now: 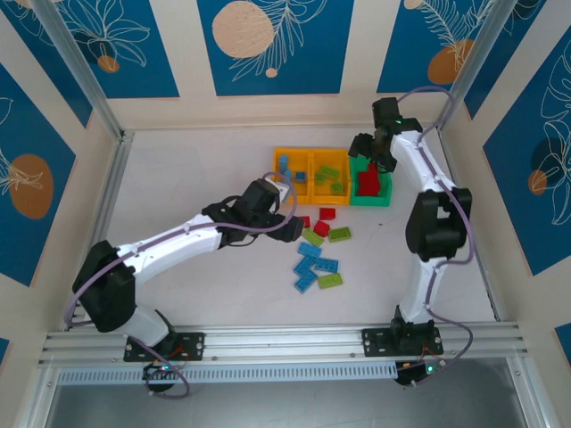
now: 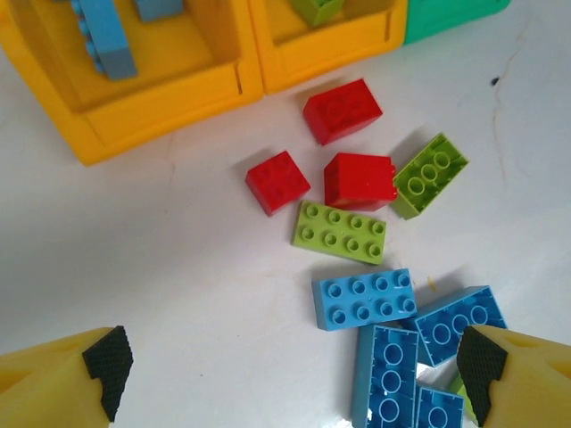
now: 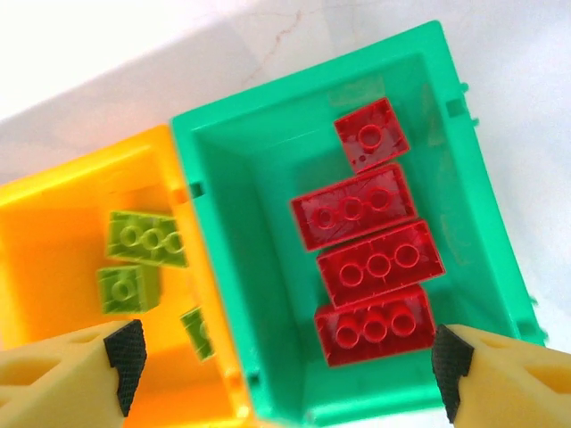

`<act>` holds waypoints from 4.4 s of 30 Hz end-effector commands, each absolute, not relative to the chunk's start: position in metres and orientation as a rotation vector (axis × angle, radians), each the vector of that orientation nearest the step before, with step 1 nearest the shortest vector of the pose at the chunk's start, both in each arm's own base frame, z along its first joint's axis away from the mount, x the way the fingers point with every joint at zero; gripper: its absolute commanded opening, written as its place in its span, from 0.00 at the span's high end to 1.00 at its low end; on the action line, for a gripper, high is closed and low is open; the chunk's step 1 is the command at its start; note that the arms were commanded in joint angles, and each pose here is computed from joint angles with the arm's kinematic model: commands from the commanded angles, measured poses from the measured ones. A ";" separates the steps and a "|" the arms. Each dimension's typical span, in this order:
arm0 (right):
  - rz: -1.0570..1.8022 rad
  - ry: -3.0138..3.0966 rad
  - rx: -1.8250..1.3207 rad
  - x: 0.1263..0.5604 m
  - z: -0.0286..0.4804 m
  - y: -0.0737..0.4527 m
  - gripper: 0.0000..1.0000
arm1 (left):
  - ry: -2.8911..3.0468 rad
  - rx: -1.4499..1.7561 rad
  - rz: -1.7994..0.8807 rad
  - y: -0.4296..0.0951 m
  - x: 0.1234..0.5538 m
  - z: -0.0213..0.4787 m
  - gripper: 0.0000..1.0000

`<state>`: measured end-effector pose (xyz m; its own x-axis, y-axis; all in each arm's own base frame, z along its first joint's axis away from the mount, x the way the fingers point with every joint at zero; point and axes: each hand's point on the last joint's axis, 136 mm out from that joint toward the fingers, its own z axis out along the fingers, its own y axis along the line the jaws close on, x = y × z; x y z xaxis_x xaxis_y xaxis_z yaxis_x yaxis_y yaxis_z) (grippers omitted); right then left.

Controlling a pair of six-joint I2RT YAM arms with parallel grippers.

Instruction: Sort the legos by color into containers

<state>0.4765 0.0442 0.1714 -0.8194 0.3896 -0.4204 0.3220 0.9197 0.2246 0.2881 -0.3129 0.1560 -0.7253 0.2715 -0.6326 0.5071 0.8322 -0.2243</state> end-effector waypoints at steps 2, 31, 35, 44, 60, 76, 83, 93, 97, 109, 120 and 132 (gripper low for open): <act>0.436 2.486 0.512 0.421 0.236 0.058 0.15 | 2.494 0.630 -0.541 -0.335 0.271 0.147 0.08; 0.600 2.524 0.476 0.304 0.218 0.079 0.18 | 2.954 0.758 -0.214 -0.380 0.264 0.027 0.14; 0.607 2.526 0.465 0.303 0.218 0.081 0.18 | 2.979 0.738 -0.192 -0.372 0.264 0.020 0.28; 0.633 2.521 0.439 0.302 0.228 0.088 0.18 | 2.870 0.664 -0.313 -0.369 0.273 0.059 0.46; 0.663 2.497 0.422 0.303 0.236 0.093 0.18 | 2.404 0.382 -0.301 -0.337 0.468 0.185 0.48; 0.674 2.507 0.423 0.294 0.234 0.095 0.18 | 2.319 0.325 -0.351 -0.338 0.510 0.216 0.15; 0.622 2.624 0.432 0.274 0.207 0.099 0.18 | 2.180 0.333 -0.524 -0.325 0.460 0.285 0.17; 0.474 3.006 0.315 0.200 0.129 0.139 0.16 | 1.887 0.582 -0.616 -0.269 0.333 0.323 0.11; 0.474 3.112 0.186 0.184 0.101 0.162 0.11 | 1.835 0.739 -0.555 -0.253 0.298 0.305 0.00; 0.302 3.200 -0.016 0.203 0.030 0.182 0.11 | 1.795 1.086 -0.615 -0.266 0.254 0.233 0.00; 0.132 3.207 0.035 0.213 0.009 0.170 0.29 | 1.816 1.105 -0.607 -0.275 0.260 0.224 0.00; 0.358 2.846 0.038 0.253 0.113 0.181 0.53 | 1.815 1.035 -0.570 -0.267 0.262 0.229 0.00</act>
<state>0.2303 0.1732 0.0700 -0.9920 0.0513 -0.1154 0.0290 0.9819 0.1870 0.2632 -0.2661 0.2142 -0.2365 0.4409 -0.8658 0.8493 0.5267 0.0362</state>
